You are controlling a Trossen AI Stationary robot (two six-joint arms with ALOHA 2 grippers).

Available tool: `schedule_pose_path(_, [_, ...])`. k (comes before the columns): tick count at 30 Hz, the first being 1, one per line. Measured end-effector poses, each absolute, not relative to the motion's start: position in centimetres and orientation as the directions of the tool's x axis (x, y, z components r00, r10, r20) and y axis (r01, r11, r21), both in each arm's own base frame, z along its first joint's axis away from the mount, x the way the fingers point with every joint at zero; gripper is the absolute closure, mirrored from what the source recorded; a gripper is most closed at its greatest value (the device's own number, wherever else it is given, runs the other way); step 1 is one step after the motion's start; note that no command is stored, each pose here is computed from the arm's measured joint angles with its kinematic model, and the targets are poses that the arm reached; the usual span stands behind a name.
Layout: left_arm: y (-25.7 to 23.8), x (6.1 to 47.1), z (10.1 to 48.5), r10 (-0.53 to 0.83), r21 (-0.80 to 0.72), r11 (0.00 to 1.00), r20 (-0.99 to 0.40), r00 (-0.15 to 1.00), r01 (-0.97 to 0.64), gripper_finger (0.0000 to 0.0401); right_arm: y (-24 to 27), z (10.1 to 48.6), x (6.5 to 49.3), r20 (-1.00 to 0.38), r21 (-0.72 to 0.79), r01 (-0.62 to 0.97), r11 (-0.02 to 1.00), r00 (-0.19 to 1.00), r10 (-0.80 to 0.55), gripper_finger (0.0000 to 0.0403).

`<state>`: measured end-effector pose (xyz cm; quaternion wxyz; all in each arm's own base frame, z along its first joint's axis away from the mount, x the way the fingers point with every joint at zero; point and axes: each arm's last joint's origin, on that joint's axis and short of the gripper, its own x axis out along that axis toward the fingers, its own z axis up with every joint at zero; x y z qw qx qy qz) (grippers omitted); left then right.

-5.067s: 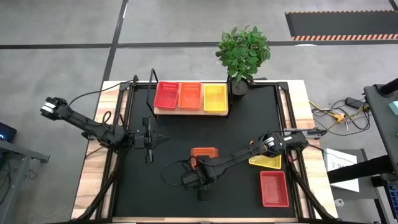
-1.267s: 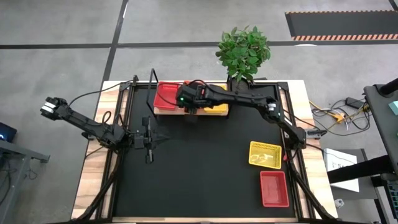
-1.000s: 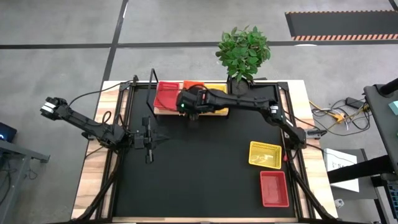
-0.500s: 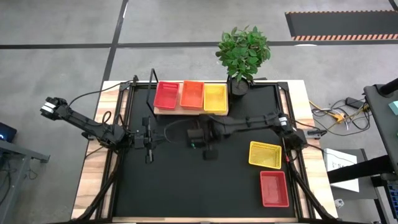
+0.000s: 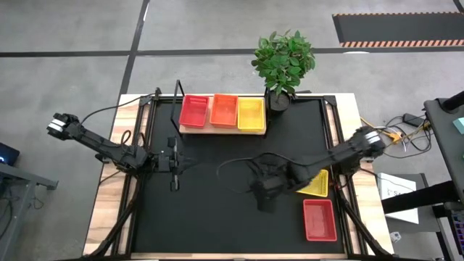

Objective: Stack baskets on shelf by color
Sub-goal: Stack the yellow bin on top of the yellow bins on the shelf

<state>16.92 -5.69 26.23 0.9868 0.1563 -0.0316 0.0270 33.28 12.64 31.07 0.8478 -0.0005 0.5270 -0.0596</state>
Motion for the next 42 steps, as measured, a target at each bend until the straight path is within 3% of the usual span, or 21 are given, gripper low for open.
schedule_pose_path(5, [-5.8,17.4,25.7,0.054,0.319,0.945,0.045,0.998,-0.066,0.04,12.7,30.7,29.6,-0.912,0.045,0.273,0.961,0.404,-0.072,0.0389])
schedule_pose_path(10, [-5.8,18.0,25.8,0.122,0.301,0.943,0.076,0.99,-0.139,0.04,11.7,29.2,27.0,-0.942,0.136,0.554,0.821,0.329,-0.066,0.0355])
schedule_pose_path(18, [-5.8,19.2,25.4,0.145,0.33,0.928,0.108,0.983,-0.173,0.04,10.8,25.2,24.5,-0.99,0.038,0.764,0.644,0.117,-0.08,0.0265])
schedule_pose_path(24, [-5.8,19.8,25.6,0.158,0.338,0.923,0.103,0.982,-0.184,0.04,10.4,22.9,23.8,-0.992,-0.02,0.82,0.572,0.053,-0.111,0.0228])
schedule_pose_path(31, [-5.8,19.9,25.7,0.159,0.34,0.922,0.105,0.982,-0.186,0.04,9.8,20.9,22.8,-0.99,-0.089,0.862,0.5,-0.019,-0.143,0.0226])
schedule_pose_path(42, [-5.8,19.9,25.7,0.159,0.34,0.922,0.105,0.982,-0.186,0.04,10.0,19.4,23.3,-0.991,0.019,0.875,0.484,0.079,-0.104,0.0231])
